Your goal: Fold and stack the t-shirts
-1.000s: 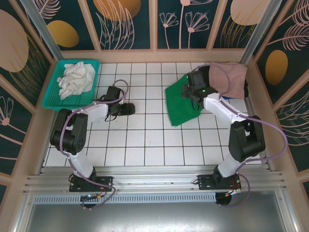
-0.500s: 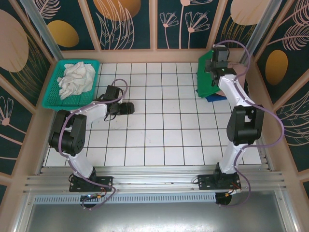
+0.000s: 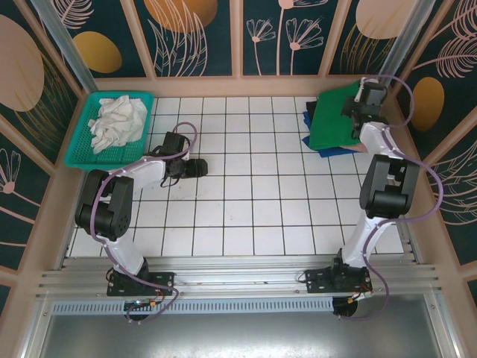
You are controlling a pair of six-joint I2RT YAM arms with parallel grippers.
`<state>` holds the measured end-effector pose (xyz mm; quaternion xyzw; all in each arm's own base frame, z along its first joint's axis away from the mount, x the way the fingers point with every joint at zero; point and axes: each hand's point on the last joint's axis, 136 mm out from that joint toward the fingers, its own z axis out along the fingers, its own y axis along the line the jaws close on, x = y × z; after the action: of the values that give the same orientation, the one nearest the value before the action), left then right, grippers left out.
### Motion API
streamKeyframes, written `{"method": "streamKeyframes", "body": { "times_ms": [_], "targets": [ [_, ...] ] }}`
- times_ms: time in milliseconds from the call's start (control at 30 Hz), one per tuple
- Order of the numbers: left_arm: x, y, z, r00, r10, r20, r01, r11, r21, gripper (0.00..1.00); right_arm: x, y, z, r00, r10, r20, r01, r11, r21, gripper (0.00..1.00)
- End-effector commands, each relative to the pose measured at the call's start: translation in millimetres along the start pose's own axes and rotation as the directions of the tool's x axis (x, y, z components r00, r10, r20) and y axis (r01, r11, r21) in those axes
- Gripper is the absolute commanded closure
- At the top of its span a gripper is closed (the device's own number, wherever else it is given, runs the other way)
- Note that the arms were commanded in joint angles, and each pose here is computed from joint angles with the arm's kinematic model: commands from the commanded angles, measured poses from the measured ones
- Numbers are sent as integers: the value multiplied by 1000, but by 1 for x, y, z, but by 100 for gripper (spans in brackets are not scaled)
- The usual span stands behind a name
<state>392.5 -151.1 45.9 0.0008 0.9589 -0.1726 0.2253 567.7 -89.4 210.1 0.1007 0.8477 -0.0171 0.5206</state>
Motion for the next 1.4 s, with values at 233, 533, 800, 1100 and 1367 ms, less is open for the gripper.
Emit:
{"method": "streamKeyframes", "body": {
  "times_ms": [233,533,800,1100,1367],
  "targets": [
    [-6,-1,-11,1000,-5,-2,5,1000,-7,25,-18,-41,35,986,168,-21,-165,921,-354,100],
    [-8,0,-18,1000,-7,2,7,1000,-26,25,24,-79,79,969,183,-166,-226,928,-296,100],
    [-7,1,-20,1000,-9,2,9,1000,-29,24,30,-112,92,961,182,-208,-208,972,-108,71],
    [-2,1,-18,1000,-1,-8,1,1000,-25,23,15,-98,58,979,144,-145,-140,990,33,41],
    [-6,-3,-27,1000,6,15,-6,1000,-10,23,-12,-76,6,993,115,-16,-111,981,157,28]
  ]
}}
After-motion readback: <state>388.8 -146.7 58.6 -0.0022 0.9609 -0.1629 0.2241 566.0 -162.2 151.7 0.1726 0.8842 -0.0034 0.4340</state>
